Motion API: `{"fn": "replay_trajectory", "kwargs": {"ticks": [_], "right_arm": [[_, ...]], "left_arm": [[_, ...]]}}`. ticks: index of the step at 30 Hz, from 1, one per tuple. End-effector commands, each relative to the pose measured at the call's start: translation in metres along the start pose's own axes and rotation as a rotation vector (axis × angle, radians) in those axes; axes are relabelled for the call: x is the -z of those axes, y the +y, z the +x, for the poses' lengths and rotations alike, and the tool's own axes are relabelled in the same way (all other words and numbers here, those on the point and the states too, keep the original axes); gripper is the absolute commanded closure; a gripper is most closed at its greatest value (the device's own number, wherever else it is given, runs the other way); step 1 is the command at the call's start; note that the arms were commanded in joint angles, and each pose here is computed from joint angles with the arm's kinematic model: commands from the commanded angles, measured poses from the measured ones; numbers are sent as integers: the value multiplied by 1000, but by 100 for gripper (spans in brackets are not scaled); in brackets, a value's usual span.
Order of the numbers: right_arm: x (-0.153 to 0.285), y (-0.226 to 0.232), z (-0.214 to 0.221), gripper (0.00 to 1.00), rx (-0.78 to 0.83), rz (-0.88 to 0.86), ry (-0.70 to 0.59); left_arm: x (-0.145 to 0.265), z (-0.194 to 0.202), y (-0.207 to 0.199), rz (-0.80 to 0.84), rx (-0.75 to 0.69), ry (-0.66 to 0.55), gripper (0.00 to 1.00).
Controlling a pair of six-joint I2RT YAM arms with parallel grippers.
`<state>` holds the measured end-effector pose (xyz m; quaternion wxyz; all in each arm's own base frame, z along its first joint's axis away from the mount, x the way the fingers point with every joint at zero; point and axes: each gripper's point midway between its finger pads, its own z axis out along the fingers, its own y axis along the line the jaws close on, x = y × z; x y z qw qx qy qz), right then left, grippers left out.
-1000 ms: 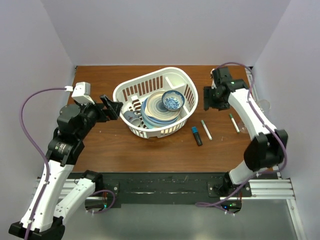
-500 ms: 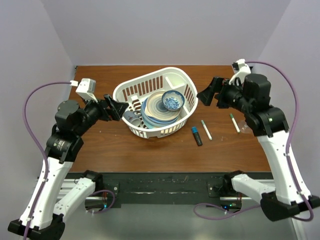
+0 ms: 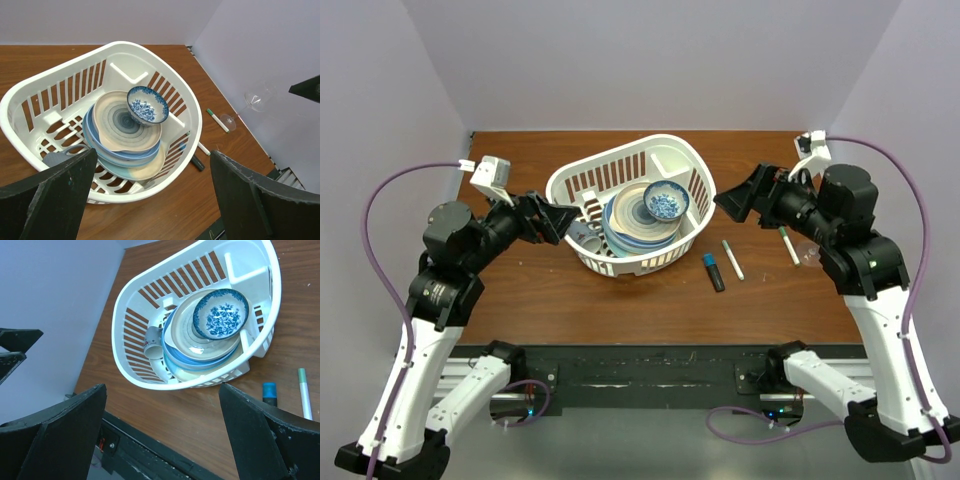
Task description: Insert the pens into the pen caps
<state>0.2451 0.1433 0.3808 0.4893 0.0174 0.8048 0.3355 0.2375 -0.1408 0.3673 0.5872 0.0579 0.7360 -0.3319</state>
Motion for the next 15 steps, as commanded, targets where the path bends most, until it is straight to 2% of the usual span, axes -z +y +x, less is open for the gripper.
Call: {"fn": "replay_trajectory", "kwargs": {"ticks": [1,15], "right_arm": [[11,17,-9,1,-6,-74,-55],[18,15,-11,1,-11,-53,-74]], "left_arm": [[4,-20,-17,65,-19,-60,0],[7,-23,-21,77,-11,-70,0]]}}
